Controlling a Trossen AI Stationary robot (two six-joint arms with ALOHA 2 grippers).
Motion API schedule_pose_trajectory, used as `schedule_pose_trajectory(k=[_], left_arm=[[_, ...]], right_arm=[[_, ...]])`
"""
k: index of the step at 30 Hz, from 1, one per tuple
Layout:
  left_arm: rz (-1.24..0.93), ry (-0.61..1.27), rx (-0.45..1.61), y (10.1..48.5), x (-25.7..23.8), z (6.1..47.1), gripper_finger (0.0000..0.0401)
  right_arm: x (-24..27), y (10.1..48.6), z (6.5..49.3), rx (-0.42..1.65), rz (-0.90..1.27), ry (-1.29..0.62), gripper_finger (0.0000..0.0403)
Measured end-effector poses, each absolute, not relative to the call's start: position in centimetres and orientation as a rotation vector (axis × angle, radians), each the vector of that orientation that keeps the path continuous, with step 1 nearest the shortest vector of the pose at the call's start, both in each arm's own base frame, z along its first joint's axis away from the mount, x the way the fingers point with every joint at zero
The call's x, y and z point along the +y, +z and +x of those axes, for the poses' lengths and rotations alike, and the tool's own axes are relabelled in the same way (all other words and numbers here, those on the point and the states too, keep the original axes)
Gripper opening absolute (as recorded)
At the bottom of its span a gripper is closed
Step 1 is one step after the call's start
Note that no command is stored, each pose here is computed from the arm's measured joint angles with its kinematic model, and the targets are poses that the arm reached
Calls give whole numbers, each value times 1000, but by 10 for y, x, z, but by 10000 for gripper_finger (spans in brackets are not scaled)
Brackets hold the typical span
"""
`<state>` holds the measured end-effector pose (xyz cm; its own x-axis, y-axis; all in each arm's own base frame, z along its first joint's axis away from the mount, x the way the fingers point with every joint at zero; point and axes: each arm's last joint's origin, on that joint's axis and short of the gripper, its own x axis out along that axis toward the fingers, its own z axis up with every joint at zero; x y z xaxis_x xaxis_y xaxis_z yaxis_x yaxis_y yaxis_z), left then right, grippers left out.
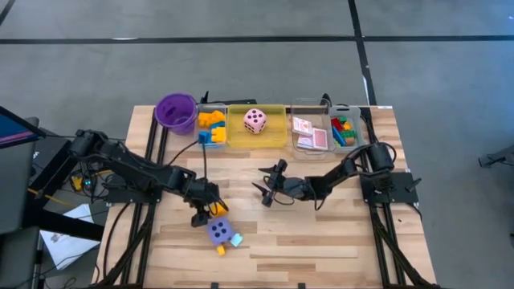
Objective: Pick & Place Toys
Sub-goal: Put the large yellow game piece into the white transparent bin
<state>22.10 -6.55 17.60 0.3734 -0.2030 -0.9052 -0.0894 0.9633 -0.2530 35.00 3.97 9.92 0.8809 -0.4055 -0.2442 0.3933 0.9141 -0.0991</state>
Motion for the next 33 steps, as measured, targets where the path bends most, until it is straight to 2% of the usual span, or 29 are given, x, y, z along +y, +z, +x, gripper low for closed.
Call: schedule_pose_trajectory(k=[8, 18, 23, 30, 33], left_arm=[[-285, 14, 1132, 175, -64, 228, 289], [-435, 165, 1131, 162, -61, 238, 283], [-482, 216, 1216, 144, -60, 241, 238], [-514, 194, 1189, 146, -58, 245, 120], [-515, 208, 1104, 157, -54, 246, 118]], right_arm=[[46, 97, 348, 284, -32, -403, 282], [46, 92, 346, 327, 7, -415, 282], [46, 90, 346, 343, 9, -417, 282], [48, 89, 345, 349, 7, -412, 282], [48, 89, 345, 354, 11, -414, 282]])
